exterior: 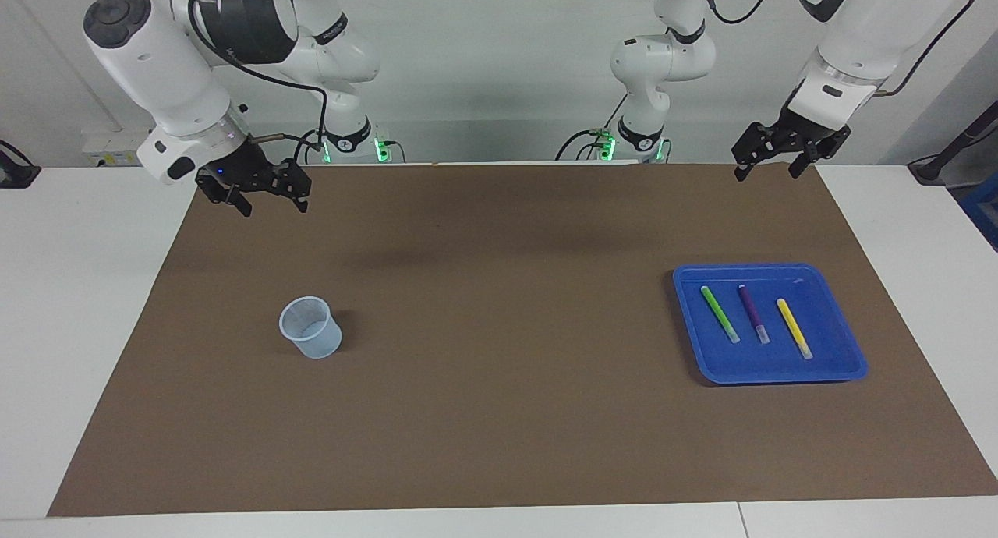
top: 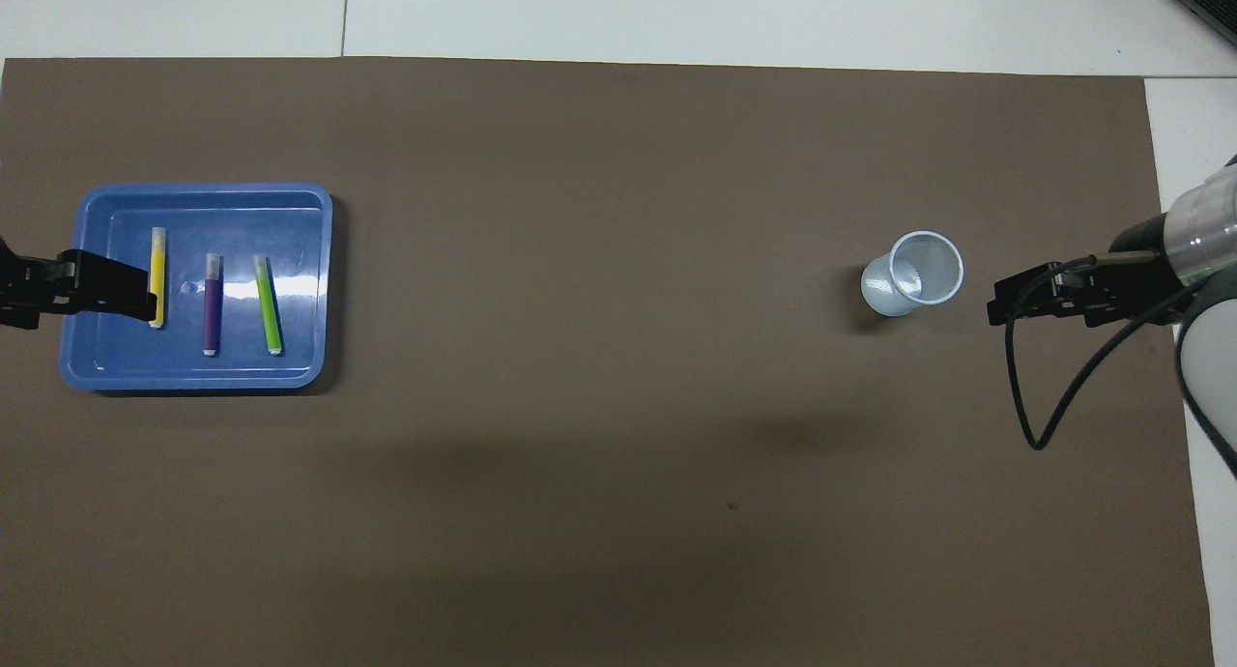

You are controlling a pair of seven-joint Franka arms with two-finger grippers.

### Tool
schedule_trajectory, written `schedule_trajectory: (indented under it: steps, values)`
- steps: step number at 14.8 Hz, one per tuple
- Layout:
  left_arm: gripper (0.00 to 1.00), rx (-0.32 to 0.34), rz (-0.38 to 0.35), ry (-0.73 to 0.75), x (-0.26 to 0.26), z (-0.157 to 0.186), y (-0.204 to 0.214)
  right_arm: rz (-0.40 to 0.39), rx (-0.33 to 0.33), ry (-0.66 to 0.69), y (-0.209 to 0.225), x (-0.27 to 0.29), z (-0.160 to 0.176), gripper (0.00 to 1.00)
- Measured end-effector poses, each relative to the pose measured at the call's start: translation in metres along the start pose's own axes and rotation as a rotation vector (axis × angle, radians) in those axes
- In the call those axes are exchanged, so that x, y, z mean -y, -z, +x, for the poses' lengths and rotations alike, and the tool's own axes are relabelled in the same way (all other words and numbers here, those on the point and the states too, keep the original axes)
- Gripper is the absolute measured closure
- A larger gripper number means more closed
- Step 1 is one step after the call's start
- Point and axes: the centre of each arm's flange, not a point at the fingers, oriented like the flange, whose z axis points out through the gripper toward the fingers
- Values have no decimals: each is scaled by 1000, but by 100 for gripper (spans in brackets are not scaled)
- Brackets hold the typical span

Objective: Transfer and insert pens with both arms
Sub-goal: 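Move the left gripper over the green pen in the blue tray, then lower the left gripper and grasp the green pen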

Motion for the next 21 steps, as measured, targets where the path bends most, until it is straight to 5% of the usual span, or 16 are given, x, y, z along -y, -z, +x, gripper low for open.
schedule_trajectory:
  steps: [12,21]
  values:
    - [0,-54,-4,16,4,7,-6,-1,3,-3,-1,-1,-2,0]
    - [0,-72,-9,39,12,46,-92,-2,15,20,-4,-2,-4,0]
